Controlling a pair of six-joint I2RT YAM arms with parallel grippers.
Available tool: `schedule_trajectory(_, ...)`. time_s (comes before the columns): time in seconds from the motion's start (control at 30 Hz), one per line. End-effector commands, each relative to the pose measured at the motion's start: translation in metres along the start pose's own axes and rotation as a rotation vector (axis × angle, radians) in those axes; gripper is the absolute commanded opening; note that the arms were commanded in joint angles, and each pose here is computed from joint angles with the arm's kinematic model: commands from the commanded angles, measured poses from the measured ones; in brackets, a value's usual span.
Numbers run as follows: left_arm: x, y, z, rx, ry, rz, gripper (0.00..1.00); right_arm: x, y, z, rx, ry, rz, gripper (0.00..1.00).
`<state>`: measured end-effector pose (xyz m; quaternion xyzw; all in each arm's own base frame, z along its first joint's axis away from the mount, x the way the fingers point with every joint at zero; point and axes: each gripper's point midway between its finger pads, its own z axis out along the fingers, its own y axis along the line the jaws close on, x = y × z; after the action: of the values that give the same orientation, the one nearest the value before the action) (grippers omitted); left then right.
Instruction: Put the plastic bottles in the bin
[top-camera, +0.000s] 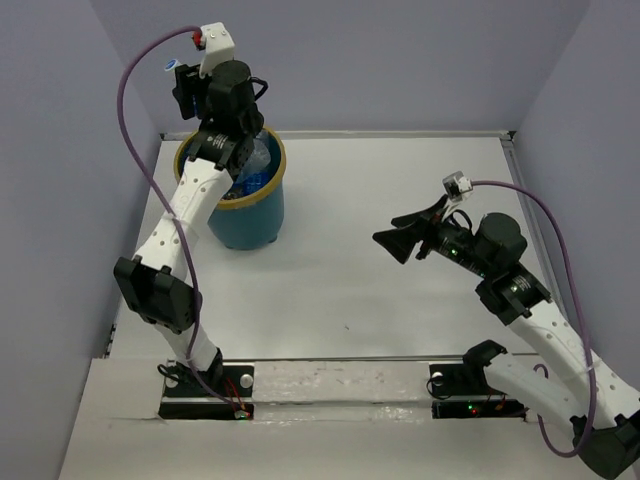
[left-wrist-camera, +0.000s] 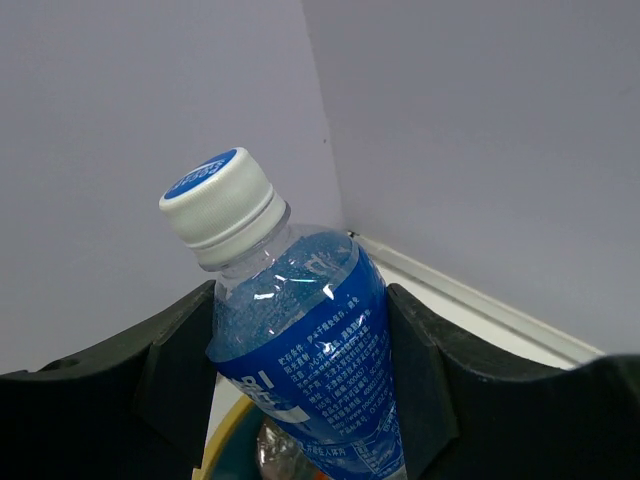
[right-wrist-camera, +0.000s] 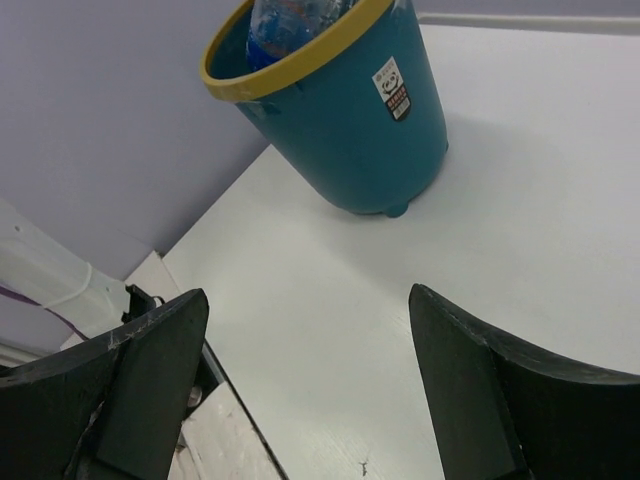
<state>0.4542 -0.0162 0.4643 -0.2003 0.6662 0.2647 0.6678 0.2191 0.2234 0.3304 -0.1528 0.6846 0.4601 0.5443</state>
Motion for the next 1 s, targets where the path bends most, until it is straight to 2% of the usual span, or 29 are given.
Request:
schedule_trajectory(0.0,-0.013,0.03,-0.001,-0.13,-0.063,0.007,0.24,0.0,0.002,0.004,-0.044,-0.013,-0.034,0.86)
schedule_trajectory(0.27,0.036,0.015,0.003,-0.125,-0.03,0.071,0.24,0.001,0.002,0.003,-0.046,-0.01,-0.043,0.86)
schedule_trajectory(0.47,0.105,-0.002,0.001,-0.059,0.032,0.108,0.24,0.006,0.0,0.005,-0.048,-0.008,-0.034,0.86)
schedule_trajectory(0.57,0.127,-0.01,0.0,-0.042,0.05,0.118,0.24,0.008,-0.001,0.004,-0.048,-0.007,-0.031,0.86)
schedule_trajectory(0.7,0.134,-0.013,0.001,-0.036,0.058,0.112,0.27,0.007,-0.001,0.004,-0.044,-0.013,-0.034,0.86)
schedule_trajectory(0.77,0.129,-0.015,0.0,-0.026,0.063,0.089,0.33,0.006,-0.002,0.005,-0.042,-0.01,-0.033,0.86)
schedule_trajectory(0.8,0.129,-0.015,0.0,-0.025,0.07,0.096,0.4,0.006,-0.002,0.006,-0.042,-0.01,-0.033,0.86)
schedule_trajectory(0.87,0.125,-0.013,0.0,-0.025,0.073,0.088,0.56,0.005,-0.002,0.006,-0.042,-0.01,-0.028,0.86)
schedule_trajectory(0.9,0.121,-0.013,-0.001,-0.019,0.077,0.079,0.72,0.006,-0.002,0.008,-0.044,-0.009,-0.027,0.86)
schedule_trajectory(0.97,0.116,-0.012,-0.003,-0.011,0.077,0.063,0.87,0.005,-0.001,0.008,-0.047,-0.012,-0.022,0.86)
